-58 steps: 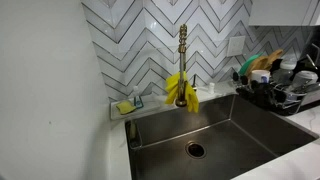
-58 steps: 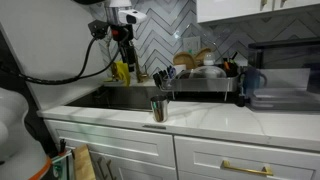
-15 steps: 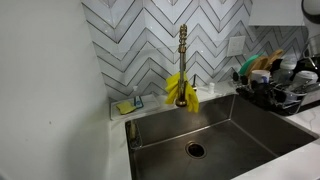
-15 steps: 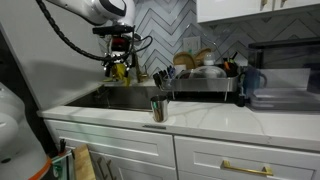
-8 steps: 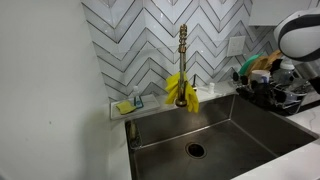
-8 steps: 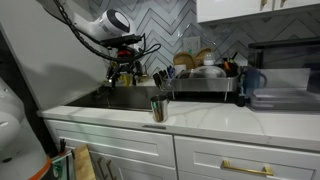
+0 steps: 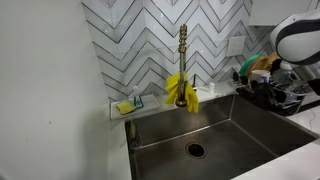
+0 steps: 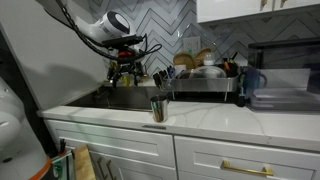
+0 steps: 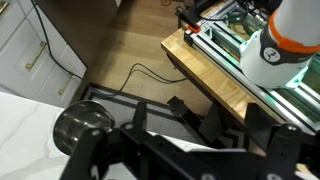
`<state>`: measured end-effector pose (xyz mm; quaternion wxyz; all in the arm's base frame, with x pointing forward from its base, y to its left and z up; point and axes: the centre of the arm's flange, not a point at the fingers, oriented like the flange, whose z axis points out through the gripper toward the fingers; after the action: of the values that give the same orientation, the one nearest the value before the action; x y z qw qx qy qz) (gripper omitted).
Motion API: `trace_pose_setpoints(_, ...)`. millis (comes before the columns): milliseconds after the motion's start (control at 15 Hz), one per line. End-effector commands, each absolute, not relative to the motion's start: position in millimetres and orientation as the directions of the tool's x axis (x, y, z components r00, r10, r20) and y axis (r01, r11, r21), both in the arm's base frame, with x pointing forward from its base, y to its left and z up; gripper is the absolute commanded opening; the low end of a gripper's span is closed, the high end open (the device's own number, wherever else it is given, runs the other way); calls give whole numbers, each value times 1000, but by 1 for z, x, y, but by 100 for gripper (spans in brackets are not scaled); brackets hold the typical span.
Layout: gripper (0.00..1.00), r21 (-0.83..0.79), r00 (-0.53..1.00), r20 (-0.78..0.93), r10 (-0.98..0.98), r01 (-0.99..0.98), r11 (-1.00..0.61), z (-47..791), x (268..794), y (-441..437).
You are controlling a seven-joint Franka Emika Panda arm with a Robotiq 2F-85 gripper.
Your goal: Put the silver cup on the dishrack
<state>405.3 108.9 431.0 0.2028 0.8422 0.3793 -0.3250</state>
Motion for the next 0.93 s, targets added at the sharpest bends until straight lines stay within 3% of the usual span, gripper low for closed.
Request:
trace_pose_setpoints(0, 100, 48, 371, -716, 591, 871, -489, 408, 405, 113)
trace_pose_setpoints(533, 100, 145, 210, -768, 605, 977, -155, 382, 387, 121)
trace_pose_setpoints(867, 100, 140, 216, -764, 608, 975, -171, 380, 398, 126)
